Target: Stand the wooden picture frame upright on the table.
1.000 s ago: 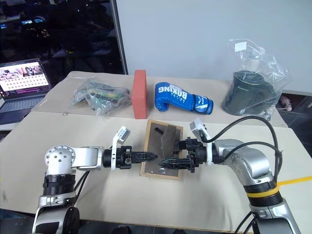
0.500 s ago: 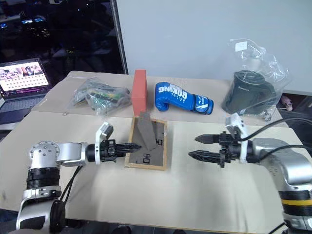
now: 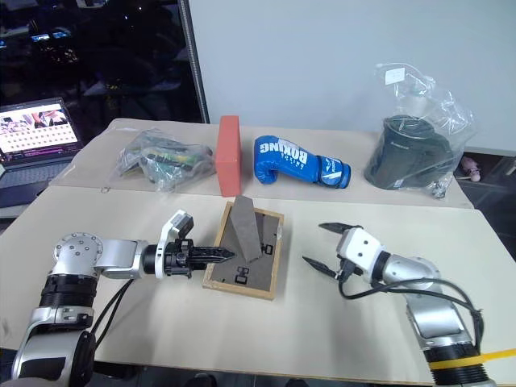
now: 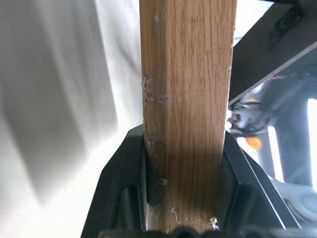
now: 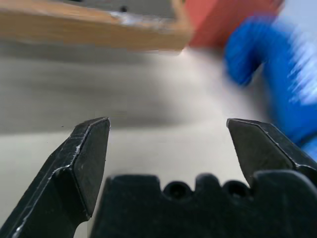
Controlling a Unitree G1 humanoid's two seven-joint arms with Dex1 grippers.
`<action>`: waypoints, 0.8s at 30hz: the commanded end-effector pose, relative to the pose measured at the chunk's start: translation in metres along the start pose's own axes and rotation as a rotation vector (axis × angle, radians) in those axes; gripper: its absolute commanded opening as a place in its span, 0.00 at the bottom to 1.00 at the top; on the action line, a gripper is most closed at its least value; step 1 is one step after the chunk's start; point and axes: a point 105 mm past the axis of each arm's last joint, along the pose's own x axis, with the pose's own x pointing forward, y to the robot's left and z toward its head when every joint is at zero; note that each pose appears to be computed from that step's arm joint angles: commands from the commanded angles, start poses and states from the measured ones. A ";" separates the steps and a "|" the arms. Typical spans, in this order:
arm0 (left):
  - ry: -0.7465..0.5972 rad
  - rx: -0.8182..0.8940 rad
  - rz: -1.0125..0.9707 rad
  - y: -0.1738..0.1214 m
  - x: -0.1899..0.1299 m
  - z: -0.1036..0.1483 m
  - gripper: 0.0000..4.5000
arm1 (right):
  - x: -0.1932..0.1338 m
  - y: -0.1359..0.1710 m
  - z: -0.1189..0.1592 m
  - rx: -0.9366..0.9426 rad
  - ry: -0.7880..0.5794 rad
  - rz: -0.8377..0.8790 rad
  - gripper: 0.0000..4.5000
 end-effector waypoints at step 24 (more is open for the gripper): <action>-0.073 0.028 -0.053 -0.028 0.011 0.007 0.26 | 0.036 0.002 0.032 -0.517 -0.227 -0.147 0.46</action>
